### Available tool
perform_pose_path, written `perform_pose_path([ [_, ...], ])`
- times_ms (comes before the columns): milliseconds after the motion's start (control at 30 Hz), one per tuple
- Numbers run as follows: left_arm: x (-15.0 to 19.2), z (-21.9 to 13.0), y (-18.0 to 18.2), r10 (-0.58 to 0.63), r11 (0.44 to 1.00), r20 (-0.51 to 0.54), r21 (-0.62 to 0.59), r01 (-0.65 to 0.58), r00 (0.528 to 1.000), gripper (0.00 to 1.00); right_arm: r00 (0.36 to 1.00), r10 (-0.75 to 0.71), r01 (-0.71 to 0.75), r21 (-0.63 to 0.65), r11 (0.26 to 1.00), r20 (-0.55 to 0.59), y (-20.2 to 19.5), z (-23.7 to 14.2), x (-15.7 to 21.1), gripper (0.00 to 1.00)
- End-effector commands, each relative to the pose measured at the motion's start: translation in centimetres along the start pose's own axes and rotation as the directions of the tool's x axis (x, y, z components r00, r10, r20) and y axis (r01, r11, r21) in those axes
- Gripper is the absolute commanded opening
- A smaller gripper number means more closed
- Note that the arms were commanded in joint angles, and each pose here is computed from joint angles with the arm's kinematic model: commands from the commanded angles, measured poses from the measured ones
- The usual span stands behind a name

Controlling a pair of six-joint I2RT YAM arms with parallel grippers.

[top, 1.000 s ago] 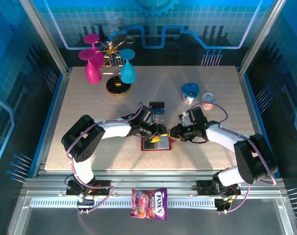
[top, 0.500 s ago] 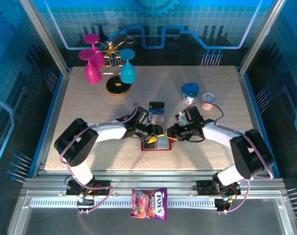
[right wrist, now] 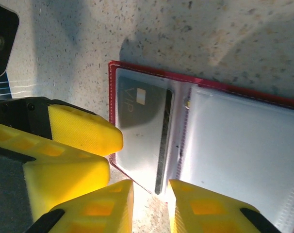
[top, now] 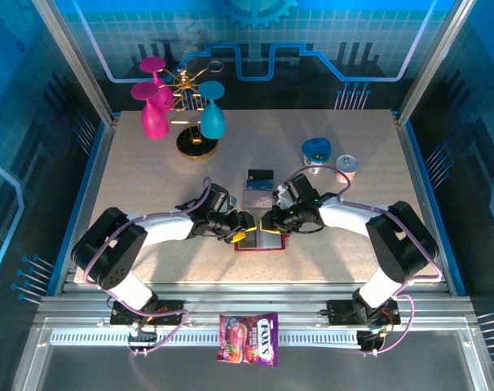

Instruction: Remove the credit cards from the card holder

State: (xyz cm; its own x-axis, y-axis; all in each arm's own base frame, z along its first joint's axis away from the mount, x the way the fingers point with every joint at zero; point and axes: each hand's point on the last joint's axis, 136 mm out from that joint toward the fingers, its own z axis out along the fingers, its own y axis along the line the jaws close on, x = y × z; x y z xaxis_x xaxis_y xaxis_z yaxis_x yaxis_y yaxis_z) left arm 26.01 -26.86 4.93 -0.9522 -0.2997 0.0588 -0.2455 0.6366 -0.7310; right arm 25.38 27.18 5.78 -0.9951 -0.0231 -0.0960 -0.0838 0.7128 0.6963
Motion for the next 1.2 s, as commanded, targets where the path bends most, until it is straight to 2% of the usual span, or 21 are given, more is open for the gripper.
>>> perform_pose_path([
  [0, -0.3, -0.8, 0.4, 0.003, 1.0, 0.027, 0.006, -0.003, 1.0, 0.52, 1.0, -0.003, 0.003, 0.01, 1.0, -0.016, 0.6, 0.8, 0.0, 0.25],
  [400, -0.4, -0.8, 1.7, -0.016, 1.0, 0.02, -0.004, 0.016, 1.0, 0.31, 0.997, -0.029, 0.033, 0.057, 0.998, -0.071, 1.3, 2.7, 0.1, 0.22],
  [667, -0.1, -0.2, 2.4, -0.027, 1.0, -0.008, -0.016, 0.027, 1.0, 0.21, 0.994, -0.036, 0.046, 0.096, 0.994, -0.099, 1.0, 3.5, 0.3, 0.21],
  [1167, 0.2, -0.1, 2.7, -0.026, 0.999, -0.016, -0.027, 0.025, 1.0, 0.21, 0.989, -0.048, 0.067, 0.138, 0.988, -0.137, 0.7, 4.0, 0.7, 0.24],
])
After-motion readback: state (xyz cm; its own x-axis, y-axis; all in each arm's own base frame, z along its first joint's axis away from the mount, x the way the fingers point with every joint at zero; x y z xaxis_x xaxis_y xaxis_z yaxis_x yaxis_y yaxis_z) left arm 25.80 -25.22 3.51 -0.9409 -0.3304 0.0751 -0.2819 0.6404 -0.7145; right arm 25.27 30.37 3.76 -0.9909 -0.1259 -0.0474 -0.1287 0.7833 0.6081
